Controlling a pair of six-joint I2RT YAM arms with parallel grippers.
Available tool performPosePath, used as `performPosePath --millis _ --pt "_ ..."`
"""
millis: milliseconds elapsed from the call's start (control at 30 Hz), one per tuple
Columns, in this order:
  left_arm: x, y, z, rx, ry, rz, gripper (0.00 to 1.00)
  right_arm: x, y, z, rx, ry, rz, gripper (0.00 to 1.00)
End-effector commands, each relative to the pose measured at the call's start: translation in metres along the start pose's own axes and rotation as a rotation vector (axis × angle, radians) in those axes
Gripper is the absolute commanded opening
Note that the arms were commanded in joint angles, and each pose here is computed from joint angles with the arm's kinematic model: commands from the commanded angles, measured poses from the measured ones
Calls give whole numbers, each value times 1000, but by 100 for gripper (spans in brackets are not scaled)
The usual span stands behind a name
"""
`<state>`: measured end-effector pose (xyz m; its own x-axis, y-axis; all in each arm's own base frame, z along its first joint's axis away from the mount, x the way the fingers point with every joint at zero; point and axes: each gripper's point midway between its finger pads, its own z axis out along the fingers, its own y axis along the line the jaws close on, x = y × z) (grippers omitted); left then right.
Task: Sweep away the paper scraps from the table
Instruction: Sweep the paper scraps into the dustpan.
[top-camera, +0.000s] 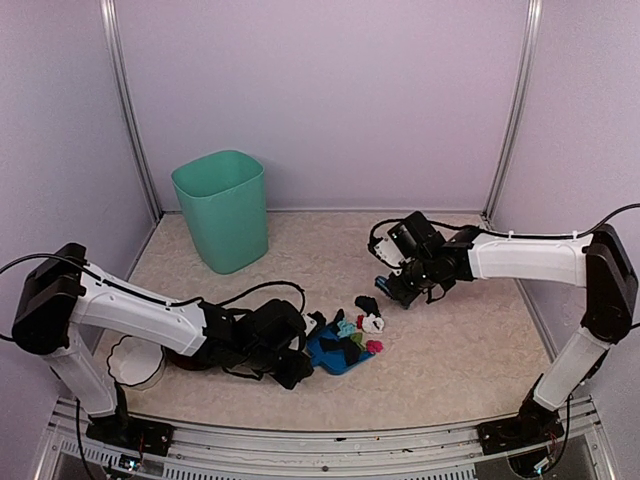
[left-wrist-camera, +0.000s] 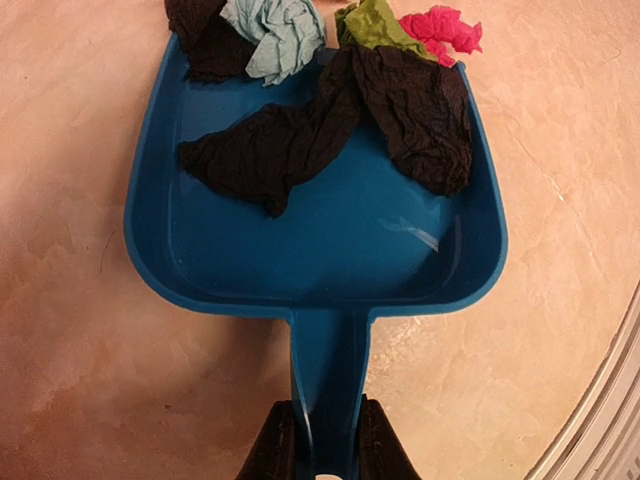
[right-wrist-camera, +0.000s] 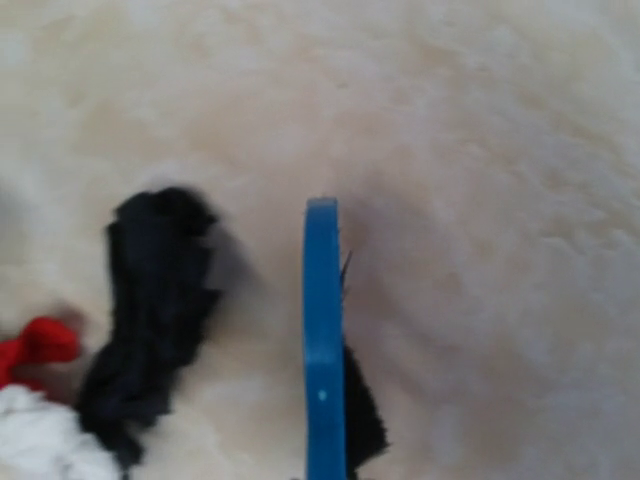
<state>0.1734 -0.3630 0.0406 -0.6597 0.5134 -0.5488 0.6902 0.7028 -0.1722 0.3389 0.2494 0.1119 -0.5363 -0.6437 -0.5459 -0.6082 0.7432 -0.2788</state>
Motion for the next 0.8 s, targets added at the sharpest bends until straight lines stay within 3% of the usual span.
performPosePath --millis 0,533,767 --pt "-1 8 4 -23 22 0 0 5 33 -9 -151 -7 -13 0" --pt "0 13 12 -23 31 -18 0 8 124 -64 -336 -14 -67 0" --pt "2 12 12 -5 11 -23 0 -5 108 -76 -241 -51 -27 0"
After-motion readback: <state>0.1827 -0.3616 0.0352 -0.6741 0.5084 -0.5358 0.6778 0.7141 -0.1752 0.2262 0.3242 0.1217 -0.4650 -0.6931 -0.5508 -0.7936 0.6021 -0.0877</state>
